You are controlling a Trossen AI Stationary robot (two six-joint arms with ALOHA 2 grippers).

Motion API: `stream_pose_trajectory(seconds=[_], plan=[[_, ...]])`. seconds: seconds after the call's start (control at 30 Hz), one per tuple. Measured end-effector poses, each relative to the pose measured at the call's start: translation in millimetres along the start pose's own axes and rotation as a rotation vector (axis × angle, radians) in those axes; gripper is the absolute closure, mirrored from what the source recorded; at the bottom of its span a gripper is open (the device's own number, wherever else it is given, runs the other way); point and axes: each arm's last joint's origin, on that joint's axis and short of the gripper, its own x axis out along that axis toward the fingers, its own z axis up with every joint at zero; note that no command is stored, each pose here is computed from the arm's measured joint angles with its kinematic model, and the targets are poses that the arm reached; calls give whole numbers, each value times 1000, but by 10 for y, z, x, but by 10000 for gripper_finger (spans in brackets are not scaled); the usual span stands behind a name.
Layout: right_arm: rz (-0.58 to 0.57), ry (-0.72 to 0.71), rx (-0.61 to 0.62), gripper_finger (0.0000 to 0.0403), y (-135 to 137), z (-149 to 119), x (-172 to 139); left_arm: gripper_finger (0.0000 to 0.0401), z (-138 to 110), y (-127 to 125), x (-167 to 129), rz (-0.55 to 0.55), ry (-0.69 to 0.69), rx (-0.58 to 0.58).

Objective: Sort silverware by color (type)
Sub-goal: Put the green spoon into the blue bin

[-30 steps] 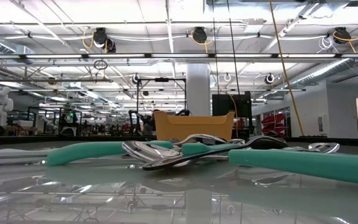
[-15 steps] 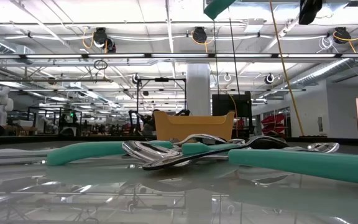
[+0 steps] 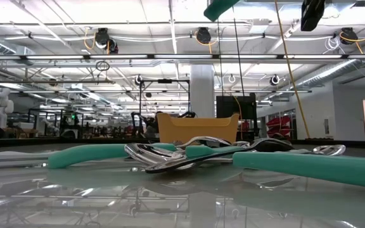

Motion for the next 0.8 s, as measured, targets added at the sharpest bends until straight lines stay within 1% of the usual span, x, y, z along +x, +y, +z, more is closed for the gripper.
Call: stream_pose_trajectory(seconds=[0.17,0.3,0.47,0.6,0.67,0.8], plan=[[1,-12,6,398,1,15,0,206,-9,3,75,-4,22,10],[33,-21,13,397,13,30,-3,206,-4,19,115,4,28,8],[34,-29,10,397,14,39,-3,206,-4,28,174,-25,64,4],[53,-36,17,397,17,49,-1,206,-1,37,205,-27,74,2],[57,-37,0,397,18,49,-1,206,-2,36,203,-28,75,1],[116,-38,-38,397,35,49,-3,208,-10,9,173,-84,106,-6]])
